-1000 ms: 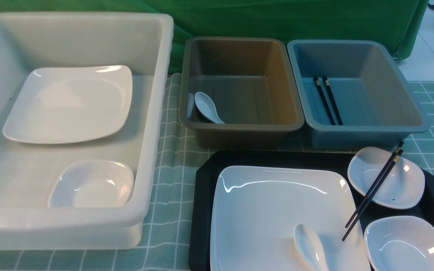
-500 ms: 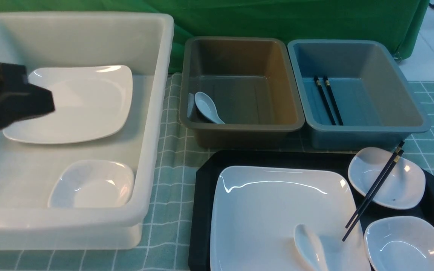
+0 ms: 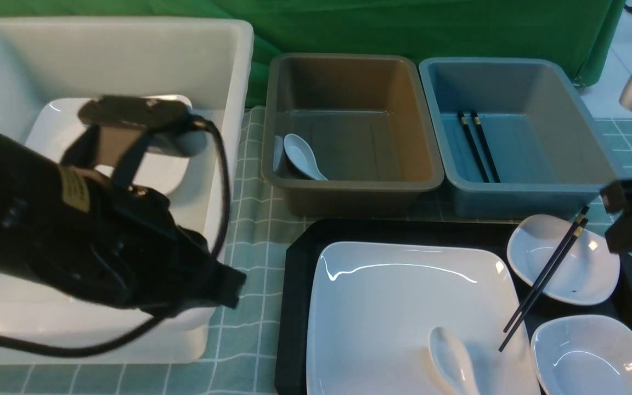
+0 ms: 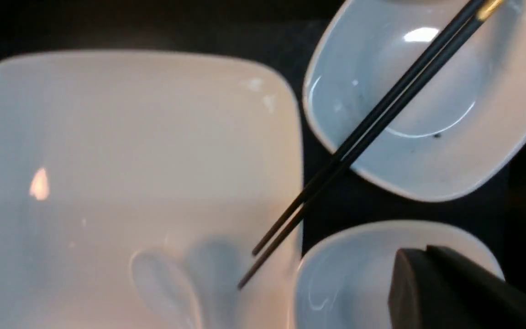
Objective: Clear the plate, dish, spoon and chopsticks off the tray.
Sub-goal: Use the right arm to grab a pair of chopsticks from the plate
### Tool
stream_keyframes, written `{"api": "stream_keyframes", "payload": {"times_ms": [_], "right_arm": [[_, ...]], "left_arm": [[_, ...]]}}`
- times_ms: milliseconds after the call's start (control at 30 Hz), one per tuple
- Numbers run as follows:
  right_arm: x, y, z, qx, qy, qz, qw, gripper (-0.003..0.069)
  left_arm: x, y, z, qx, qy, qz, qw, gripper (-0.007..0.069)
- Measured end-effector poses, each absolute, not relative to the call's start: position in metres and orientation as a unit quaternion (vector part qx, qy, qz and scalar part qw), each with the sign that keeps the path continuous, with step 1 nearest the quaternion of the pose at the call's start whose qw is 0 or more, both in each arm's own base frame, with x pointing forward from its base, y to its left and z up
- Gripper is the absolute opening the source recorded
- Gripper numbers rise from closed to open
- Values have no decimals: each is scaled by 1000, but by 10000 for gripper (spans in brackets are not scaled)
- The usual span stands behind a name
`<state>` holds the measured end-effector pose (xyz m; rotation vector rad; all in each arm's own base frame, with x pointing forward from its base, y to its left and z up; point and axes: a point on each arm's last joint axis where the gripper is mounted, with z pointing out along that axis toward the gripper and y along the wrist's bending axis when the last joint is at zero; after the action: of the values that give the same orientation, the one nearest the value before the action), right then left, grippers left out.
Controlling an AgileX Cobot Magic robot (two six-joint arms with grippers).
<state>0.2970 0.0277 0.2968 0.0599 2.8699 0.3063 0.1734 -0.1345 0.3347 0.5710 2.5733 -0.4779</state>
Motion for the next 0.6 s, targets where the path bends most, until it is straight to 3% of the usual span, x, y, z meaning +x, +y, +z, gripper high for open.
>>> {"api": "stream_keyframes", "payload": {"times_ms": [67, 100, 167, 300, 433, 600], "right_arm": [[314, 25, 281, 42, 988, 101, 105, 158], [321, 25, 272, 52, 990, 101, 89, 254], [332, 25, 256, 68, 990, 100, 70, 375], [343, 25, 235, 89, 990, 98, 53, 552], [351, 25, 219, 109, 988, 96, 46, 598], [359, 24, 207, 125, 986, 95, 53, 558]], "left_arm": [[174, -133, 334, 211, 935, -164, 233, 1], [175, -133, 334, 212, 935, -160, 234, 1], [175, -132, 334, 213, 935, -158, 235, 1], [175, -132, 334, 213, 935, -156, 236, 1], [175, -131, 334, 215, 935, -152, 238, 6], [177, -130, 334, 219, 935, -141, 242, 8]]}}
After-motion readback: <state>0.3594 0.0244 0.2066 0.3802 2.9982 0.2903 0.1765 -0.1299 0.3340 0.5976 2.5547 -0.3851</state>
